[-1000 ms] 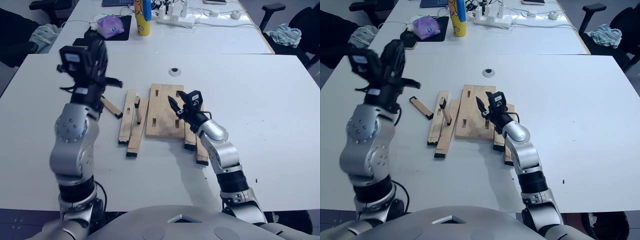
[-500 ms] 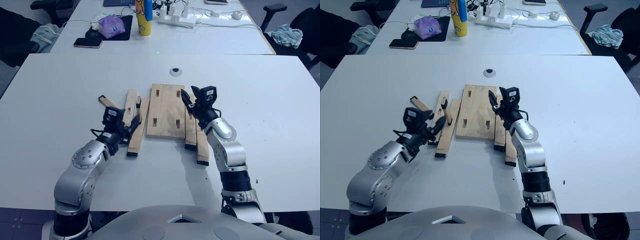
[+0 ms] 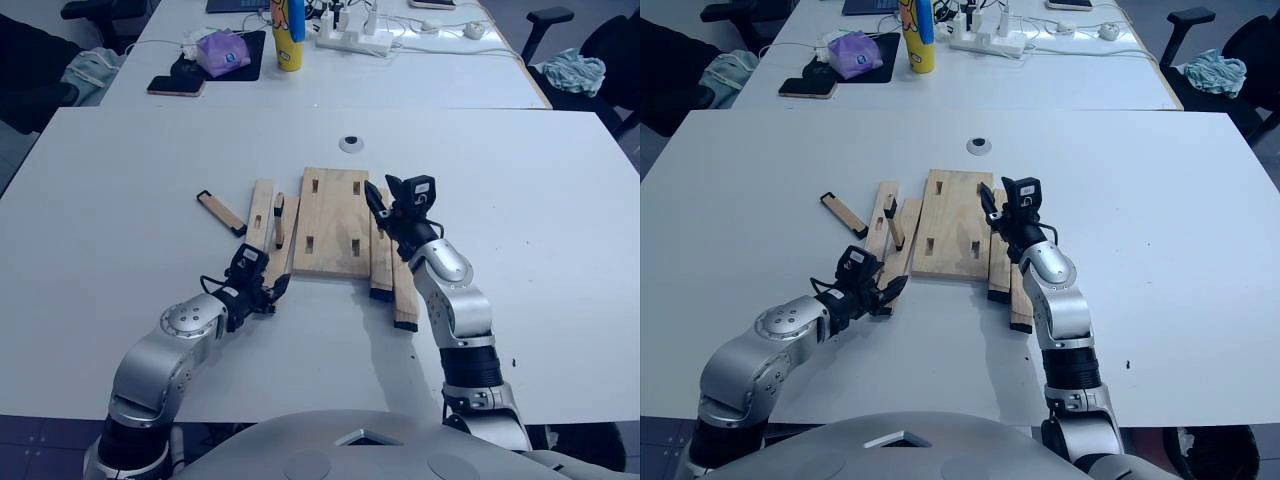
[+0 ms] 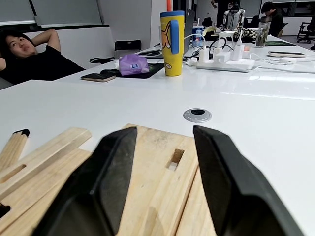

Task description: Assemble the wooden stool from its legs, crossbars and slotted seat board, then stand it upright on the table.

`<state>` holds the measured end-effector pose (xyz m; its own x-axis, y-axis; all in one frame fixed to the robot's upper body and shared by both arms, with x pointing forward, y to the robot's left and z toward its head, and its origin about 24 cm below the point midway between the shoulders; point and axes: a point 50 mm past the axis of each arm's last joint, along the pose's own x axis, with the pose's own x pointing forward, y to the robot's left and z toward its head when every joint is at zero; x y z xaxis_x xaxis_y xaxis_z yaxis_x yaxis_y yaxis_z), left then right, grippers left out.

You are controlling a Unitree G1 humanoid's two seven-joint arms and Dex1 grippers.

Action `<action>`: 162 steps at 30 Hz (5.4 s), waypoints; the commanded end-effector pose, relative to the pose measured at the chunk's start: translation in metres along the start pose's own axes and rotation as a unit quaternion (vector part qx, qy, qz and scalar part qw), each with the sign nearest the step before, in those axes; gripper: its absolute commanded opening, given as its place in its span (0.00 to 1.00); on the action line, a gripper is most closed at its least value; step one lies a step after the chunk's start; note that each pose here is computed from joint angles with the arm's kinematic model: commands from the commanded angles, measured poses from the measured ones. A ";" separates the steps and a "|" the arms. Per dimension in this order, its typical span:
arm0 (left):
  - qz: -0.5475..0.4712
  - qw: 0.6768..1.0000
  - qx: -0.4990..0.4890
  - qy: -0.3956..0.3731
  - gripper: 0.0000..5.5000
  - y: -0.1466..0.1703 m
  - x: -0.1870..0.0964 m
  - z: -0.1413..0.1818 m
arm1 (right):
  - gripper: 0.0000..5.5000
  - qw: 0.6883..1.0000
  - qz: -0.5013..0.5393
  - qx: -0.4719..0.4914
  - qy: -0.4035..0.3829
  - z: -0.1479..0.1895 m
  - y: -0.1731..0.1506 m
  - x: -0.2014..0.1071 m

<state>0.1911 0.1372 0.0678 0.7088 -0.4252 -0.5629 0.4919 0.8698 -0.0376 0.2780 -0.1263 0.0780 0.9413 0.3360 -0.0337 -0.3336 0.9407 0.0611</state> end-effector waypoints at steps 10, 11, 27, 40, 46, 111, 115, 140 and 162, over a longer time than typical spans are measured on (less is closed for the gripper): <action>0.023 0.998 -0.056 0.024 0.53 -0.002 0.006 -0.002 | 0.39 1.000 0.014 0.000 0.001 0.004 0.002 0.009; 0.025 0.998 -0.059 0.026 0.53 -0.002 0.006 -0.002 | 0.39 1.000 0.014 0.000 0.002 0.003 0.002 0.008; 0.033 0.996 -0.041 0.074 0.53 0.003 0.009 -0.013 | 0.39 1.000 0.007 0.002 -0.002 0.003 0.005 0.009; 0.027 0.992 -0.021 0.119 0.53 0.006 0.012 -0.010 | 0.39 1.000 -0.021 0.013 -0.002 -0.001 0.006 0.003; 0.025 0.991 -0.029 0.132 0.53 0.011 0.014 -0.007 | 0.39 0.999 -0.036 0.019 -0.003 -0.004 0.007 0.000; -0.102 0.934 0.195 -0.283 0.38 0.020 0.018 0.047 | 0.75 0.814 0.147 0.562 0.021 0.044 0.007 0.025; -0.099 0.936 0.190 -0.280 0.38 0.020 0.018 0.045 | 0.65 0.813 0.151 0.562 0.018 0.046 0.007 0.025; -0.128 0.940 0.183 -0.258 0.38 0.022 0.020 0.041 | 0.20 0.812 0.159 0.561 0.024 0.041 0.005 0.020; -0.116 0.933 0.141 -0.311 0.87 0.030 0.001 0.040 | 0.20 0.831 0.080 0.550 -0.022 0.041 -0.032 0.024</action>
<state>0.2308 0.1466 0.0991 0.6780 -0.7345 0.0271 0.7231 0.6732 0.1546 0.3057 -0.1403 0.1070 0.8802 0.4690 0.0727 -0.2113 0.2502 0.9449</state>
